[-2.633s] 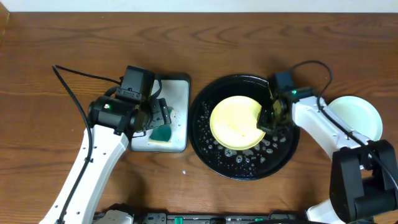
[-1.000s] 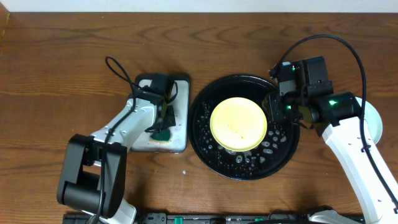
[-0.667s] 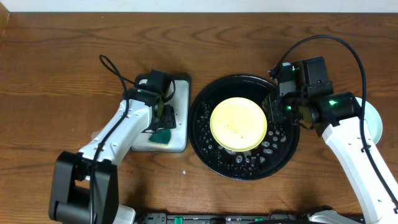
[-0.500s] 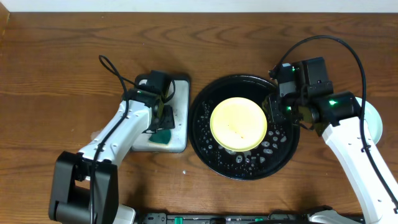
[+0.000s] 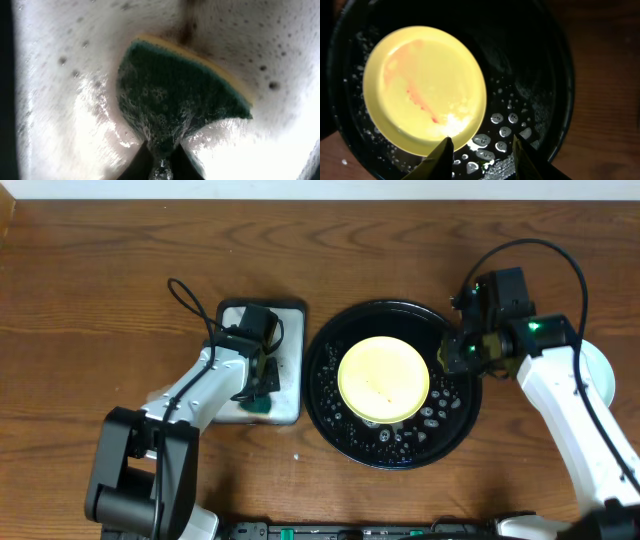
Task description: Clean dirty plates on tray and stack at the side
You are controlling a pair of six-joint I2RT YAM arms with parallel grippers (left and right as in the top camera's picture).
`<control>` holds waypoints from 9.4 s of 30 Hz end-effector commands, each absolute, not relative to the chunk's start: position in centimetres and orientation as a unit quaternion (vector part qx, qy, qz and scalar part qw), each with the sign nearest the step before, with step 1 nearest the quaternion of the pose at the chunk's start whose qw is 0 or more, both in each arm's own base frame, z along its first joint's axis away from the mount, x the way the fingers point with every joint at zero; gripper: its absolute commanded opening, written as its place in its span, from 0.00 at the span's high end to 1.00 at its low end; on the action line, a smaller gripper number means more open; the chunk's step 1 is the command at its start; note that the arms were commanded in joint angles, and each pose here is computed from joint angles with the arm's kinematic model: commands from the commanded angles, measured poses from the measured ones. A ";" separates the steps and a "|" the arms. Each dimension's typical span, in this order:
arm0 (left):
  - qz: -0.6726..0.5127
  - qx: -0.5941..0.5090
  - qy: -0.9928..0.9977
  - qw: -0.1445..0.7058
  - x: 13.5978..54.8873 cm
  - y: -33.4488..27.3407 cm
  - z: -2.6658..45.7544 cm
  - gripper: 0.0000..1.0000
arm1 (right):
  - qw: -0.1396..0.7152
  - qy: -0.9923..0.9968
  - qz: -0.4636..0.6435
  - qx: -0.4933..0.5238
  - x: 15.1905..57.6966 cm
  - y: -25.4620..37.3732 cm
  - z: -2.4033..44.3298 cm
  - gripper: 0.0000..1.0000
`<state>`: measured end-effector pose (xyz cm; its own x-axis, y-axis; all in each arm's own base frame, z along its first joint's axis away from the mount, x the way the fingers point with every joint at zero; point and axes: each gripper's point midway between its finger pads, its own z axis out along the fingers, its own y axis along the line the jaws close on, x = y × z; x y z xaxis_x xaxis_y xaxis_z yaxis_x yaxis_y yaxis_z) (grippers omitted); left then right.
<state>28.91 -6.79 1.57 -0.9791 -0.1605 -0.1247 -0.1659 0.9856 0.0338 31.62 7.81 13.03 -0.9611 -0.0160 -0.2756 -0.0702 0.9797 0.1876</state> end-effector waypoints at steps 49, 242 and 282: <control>-0.285 -0.069 0.956 0.031 28.5 -31.9 4.3 0.92 | -0.022 0.992 0.119 -0.042 30.0 12.8 -1.2 0.99; -0.097 -0.124 0.962 0.223 29.1 -6.3 18.8 0.16 | 0.069 0.967 0.189 -0.158 33.1 13.5 1.6 0.99; -0.097 -0.124 0.962 0.223 29.1 -6.3 18.8 0.16 | 0.296 0.936 -0.130 -0.137 32.5 8.7 16.5 0.99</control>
<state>29.00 -6.25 18.53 -0.8710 -0.2855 -0.3997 -0.2006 0.9495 -0.2411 32.51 9.74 15.74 -0.7938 -0.3265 -0.5131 -0.2405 0.9434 -0.2283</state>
